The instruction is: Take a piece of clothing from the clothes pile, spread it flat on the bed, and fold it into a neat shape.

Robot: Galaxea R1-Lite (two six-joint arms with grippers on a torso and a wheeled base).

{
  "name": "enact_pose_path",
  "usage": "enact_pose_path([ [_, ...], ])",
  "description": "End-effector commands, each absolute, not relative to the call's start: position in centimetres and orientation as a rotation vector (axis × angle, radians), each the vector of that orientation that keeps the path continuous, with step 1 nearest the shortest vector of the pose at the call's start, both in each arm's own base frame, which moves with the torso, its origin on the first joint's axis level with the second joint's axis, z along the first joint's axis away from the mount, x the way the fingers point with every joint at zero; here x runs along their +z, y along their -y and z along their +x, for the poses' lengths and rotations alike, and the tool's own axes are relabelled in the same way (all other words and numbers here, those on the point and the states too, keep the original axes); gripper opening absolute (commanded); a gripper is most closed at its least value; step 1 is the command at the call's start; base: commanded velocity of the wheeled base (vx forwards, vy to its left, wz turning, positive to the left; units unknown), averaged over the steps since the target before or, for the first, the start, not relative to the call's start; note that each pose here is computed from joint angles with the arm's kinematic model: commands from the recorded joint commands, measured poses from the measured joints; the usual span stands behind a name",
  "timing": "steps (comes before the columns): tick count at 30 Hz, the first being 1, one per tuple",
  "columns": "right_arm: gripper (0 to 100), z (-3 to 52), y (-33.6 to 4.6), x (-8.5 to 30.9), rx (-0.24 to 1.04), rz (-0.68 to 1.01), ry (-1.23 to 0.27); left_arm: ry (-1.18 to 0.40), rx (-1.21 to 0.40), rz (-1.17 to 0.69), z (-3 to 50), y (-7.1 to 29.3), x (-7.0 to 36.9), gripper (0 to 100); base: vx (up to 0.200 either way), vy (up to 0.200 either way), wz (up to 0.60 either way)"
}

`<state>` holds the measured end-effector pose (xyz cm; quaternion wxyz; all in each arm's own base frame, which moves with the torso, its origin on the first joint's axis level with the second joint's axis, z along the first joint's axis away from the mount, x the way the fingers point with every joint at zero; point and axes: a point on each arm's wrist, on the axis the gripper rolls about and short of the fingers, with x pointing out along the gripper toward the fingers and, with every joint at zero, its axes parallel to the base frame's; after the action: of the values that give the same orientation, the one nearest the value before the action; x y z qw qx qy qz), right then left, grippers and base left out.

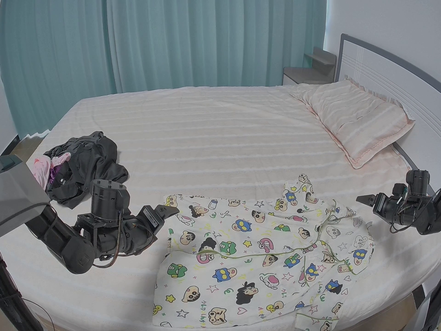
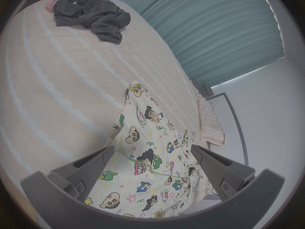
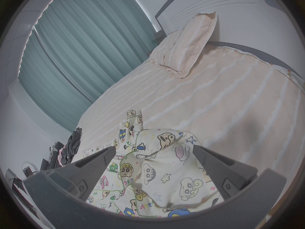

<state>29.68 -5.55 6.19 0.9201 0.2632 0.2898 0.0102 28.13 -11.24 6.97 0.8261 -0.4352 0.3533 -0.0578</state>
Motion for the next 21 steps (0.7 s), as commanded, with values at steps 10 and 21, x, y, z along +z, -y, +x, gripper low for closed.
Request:
enact_pose_path([
  [10,100,29.6,5.4,6.3,0.025,0.538,-0.594,-0.776,-0.145,-0.911,27.2,12.3,7.3,100,0.000,-0.200,0.00],
  [21,100,29.6,5.3,6.3,0.029,0.539,-0.596,-0.760,-0.090,-0.956,26.7,12.5,7.4,100,0.000,-0.018,0.00],
])
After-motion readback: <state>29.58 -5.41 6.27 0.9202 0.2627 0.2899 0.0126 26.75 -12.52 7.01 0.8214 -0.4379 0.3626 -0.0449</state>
